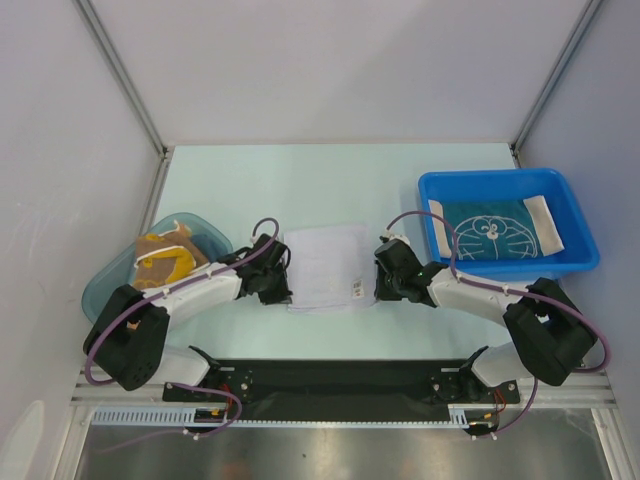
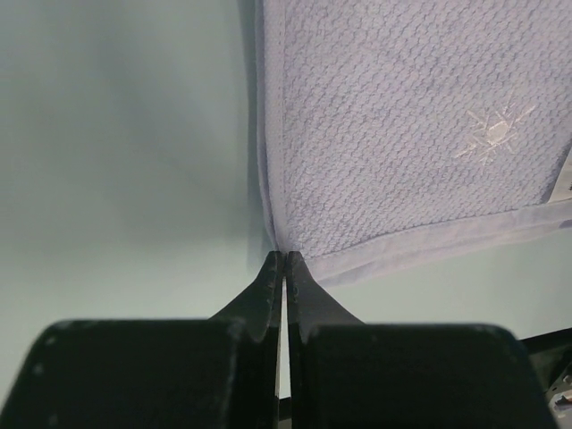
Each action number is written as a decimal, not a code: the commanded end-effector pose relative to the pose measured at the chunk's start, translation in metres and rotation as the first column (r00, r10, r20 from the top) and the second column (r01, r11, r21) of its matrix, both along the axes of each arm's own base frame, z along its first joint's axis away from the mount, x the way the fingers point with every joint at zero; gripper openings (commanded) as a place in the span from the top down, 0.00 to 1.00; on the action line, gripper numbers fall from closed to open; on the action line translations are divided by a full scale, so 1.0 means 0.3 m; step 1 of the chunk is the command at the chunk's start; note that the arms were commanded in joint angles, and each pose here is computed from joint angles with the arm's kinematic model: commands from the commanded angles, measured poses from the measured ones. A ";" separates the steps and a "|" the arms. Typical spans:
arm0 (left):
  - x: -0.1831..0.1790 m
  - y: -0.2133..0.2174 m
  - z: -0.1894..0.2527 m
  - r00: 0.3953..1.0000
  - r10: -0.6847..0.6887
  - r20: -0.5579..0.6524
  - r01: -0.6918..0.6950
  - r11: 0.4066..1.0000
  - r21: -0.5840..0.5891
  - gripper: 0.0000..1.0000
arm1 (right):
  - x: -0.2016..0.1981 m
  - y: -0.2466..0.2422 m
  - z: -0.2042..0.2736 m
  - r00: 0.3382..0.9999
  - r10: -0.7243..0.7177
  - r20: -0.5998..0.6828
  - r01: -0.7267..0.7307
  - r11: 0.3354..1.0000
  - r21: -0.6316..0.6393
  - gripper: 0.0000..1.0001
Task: Fold and stack the towels
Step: Fold the towel
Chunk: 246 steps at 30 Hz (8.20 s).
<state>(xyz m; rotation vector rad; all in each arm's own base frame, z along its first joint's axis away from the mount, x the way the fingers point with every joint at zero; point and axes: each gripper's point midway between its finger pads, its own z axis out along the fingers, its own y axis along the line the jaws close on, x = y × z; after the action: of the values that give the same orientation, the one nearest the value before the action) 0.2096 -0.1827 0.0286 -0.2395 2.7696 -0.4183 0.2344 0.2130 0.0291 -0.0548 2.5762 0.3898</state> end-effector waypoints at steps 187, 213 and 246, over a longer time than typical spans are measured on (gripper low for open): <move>-0.011 0.027 0.131 0.996 -0.073 0.055 0.069 0.995 0.068 0.53 | -0.049 -0.100 0.174 0.993 -0.044 0.112 0.047 0.999 -0.021 0.64; 0.581 -0.014 0.014 0.988 -0.143 0.064 0.140 0.989 0.052 0.68 | 0.539 0.158 0.170 0.907 0.372 0.198 -0.411 0.885 0.217 0.89; 0.673 0.025 0.116 0.853 -0.513 0.103 0.495 0.855 0.156 0.51 | 0.663 0.073 0.163 0.768 0.625 0.139 -0.635 0.771 0.047 0.54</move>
<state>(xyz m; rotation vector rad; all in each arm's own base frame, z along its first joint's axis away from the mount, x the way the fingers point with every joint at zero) 0.4086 -0.1729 0.0615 0.3746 2.7008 -0.3155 0.4335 0.2367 0.0708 -0.7579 2.3864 0.6822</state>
